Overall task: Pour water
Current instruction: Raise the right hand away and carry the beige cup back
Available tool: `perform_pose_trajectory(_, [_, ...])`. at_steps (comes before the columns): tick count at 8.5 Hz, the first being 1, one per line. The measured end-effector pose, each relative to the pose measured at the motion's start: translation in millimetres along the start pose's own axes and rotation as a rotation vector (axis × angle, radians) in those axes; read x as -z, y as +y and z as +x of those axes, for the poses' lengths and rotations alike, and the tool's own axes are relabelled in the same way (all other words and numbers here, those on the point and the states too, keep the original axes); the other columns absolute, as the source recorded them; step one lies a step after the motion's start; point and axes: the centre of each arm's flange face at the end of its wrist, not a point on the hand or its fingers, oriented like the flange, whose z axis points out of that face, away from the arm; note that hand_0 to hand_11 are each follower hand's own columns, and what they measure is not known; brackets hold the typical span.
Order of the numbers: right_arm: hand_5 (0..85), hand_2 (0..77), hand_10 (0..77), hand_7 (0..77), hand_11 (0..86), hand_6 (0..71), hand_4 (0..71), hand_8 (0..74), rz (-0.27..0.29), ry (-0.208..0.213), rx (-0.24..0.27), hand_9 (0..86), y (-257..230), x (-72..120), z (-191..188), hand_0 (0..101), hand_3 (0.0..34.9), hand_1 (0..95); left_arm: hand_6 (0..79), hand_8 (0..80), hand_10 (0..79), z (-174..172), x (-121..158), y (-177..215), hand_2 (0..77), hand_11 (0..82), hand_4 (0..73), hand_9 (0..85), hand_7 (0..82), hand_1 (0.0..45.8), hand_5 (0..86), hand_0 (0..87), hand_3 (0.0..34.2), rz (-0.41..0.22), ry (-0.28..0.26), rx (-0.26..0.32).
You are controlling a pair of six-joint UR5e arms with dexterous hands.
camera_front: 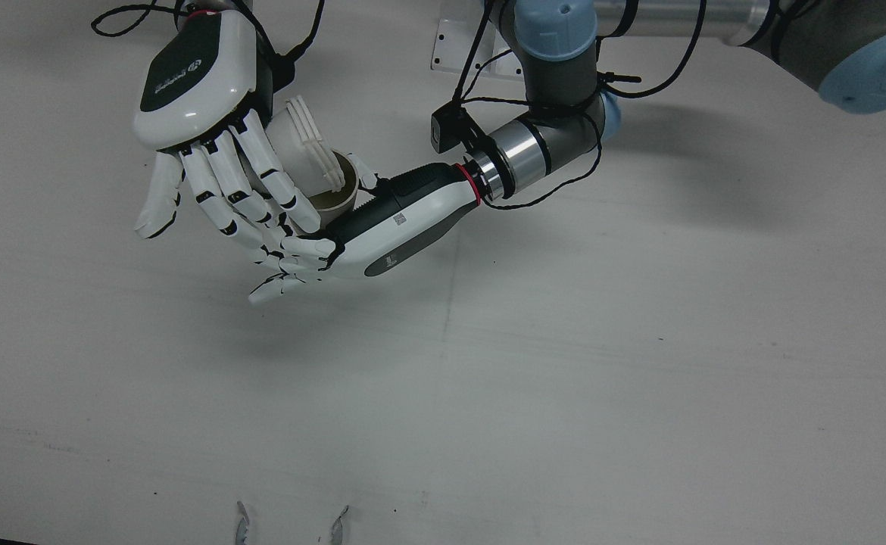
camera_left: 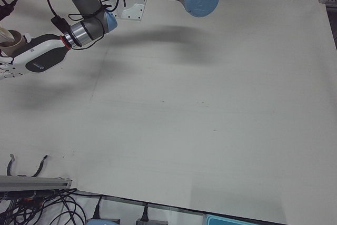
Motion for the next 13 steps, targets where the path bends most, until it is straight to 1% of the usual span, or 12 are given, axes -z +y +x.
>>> perform_pose_trajectory(1, [21.3, 77.4, 0.0, 55.1, 1.1, 43.6, 37.1, 28.4, 0.006, 0.001, -0.001, 40.4, 1.5, 1.8, -0.6, 80, 0.0, 34.4, 26.7, 9.3, 7.1, 0.2, -0.1, 1.0, 39.8, 13.6, 45.3, 4.9, 25.6, 24.0, 45.8, 80.3, 0.0, -0.001, 0.000, 0.005])
perform_pose_trajectory(2, [21.3, 77.4, 0.0, 55.6, 1.1, 42.5, 35.5, 28.4, 0.016, -0.008, -0.009, 40.4, -2.7, 1.4, -5.4, 80, 0.0, 34.4, 26.7, 9.3, 7.1, -0.1, 1.4, -1.0, 39.8, 13.6, 45.3, 4.9, 25.6, 24.0, 45.8, 80.4, 0.0, 0.003, -0.004, 0.019])
perform_pose_trajectory(3, [21.3, 77.4, 0.0, 55.6, 0.5, 42.5, 33.3, 28.4, 0.039, -0.024, -0.038, 40.4, -16.5, 0.4, -12.1, 80, 0.0, 34.9, 25.6, 9.3, 7.1, -1.1, 5.6, -10.0, 39.8, 13.6, 45.3, 4.9, 25.6, 24.0, 45.8, 80.4, 0.0, 0.014, -0.009, 0.041])
perform_pose_trajectory(4, [21.3, 77.4, 0.0, 55.6, 0.5, 42.0, 33.3, 28.4, 0.077, -0.031, -0.107, 40.4, -42.1, 2.6, -11.6, 80, 0.0, 34.9, 25.6, 9.3, 7.1, -0.8, 16.3, -31.3, 39.8, 13.6, 45.3, 4.9, 25.6, 24.0, 45.8, 80.4, 0.0, 0.035, -0.012, 0.064])
perform_pose_trajectory(6, [21.3, 77.4, 0.0, 55.6, 0.5, 42.0, 32.7, 31.1, 0.170, -0.023, -0.330, 43.6, -123.2, 18.7, 12.0, 80, 0.0, 35.5, 25.6, 8.7, 7.6, 5.1, 63.0, -107.3, 39.8, 15.3, 45.3, 6.5, 25.6, 24.0, 45.8, 80.4, 0.1, 0.089, -0.009, 0.109])
perform_pose_trajectory(7, [21.3, 77.4, 0.0, 55.6, 0.5, 42.0, 32.7, 32.7, 0.213, -0.012, -0.441, 44.7, -162.5, 30.4, 30.5, 80, 0.0, 35.5, 25.6, 8.7, 7.6, 10.8, 93.3, -143.5, 39.8, 15.3, 45.3, 6.5, 25.6, 24.0, 45.8, 80.4, 0.0, 0.109, -0.006, 0.115])
perform_pose_trajectory(8, [20.2, 77.4, 1.1, 55.6, 1.1, 42.0, 32.7, 32.7, 0.261, 0.010, -0.575, 45.8, -202.4, 41.8, 62.1, 80, 0.0, 35.5, 25.6, 9.3, 8.2, 21.7, 123.4, -175.8, 39.8, 15.3, 45.3, 6.5, 24.0, 24.0, 45.8, 80.4, 0.0, 0.125, 0.003, 0.113])
perform_pose_trajectory(9, [19.1, 77.4, 0.0, 55.6, 0.5, 42.0, 27.8, 32.7, 0.307, 0.040, -0.697, 45.8, -243.9, 52.4, 96.7, 80, 0.0, 35.5, 25.6, 9.3, 7.6, 40.6, 148.9, -202.5, 39.8, 16.4, 45.3, 6.5, 25.1, 24.0, 45.8, 80.3, 0.0, 0.139, 0.020, 0.102])
perform_pose_trajectory(10, [19.1, 77.4, 0.0, 55.6, 0.5, 42.0, 27.8, 32.7, 0.325, 0.058, -0.774, 45.8, -281.5, 62.1, 117.8, 80, 0.0, 35.5, 25.6, 9.3, 7.6, 63.3, 170.2, -223.9, 39.8, 16.4, 45.3, 6.5, 25.1, 24.0, 45.8, 80.3, 0.0, 0.149, 0.038, 0.088])
perform_pose_trajectory(11, [19.1, 77.4, 0.0, 55.1, 0.5, 43.6, 20.2, 32.7, 0.313, 0.061, -0.826, 44.2, -318.7, 76.6, 135.3, 80, 0.0, 34.9, 25.6, 9.8, 9.3, 92.5, 195.6, -246.9, 39.8, 16.9, 45.3, 8.2, 25.6, 24.0, 45.8, 80.1, 0.0, 0.161, 0.065, 0.067])
perform_pose_trajectory(12, [19.1, 77.4, 0.0, 53.5, 0.5, 40.4, 14.2, 32.2, 0.287, 0.056, -0.859, 44.2, -356.8, 96.6, 155.9, 79, 0.0, 34.9, 25.6, 9.8, 9.3, 122.7, 228.7, -273.7, 39.8, 16.9, 45.3, 8.2, 25.6, 23.5, 45.8, 80.2, 0.0, 0.180, 0.098, 0.042])
perform_pose_trajectory(13, [19.1, 77.4, 0.0, 52.9, 0.5, 40.4, 9.8, 34.4, 0.263, 0.066, -0.887, 46.9, -391.2, 120.6, 184.3, 80, 0.0, 34.9, 25.6, 9.8, 9.3, 147.8, 266.2, -300.6, 39.8, 16.9, 45.3, 8.2, 25.6, 23.5, 45.8, 80.4, 0.0, 0.205, 0.126, 0.017])
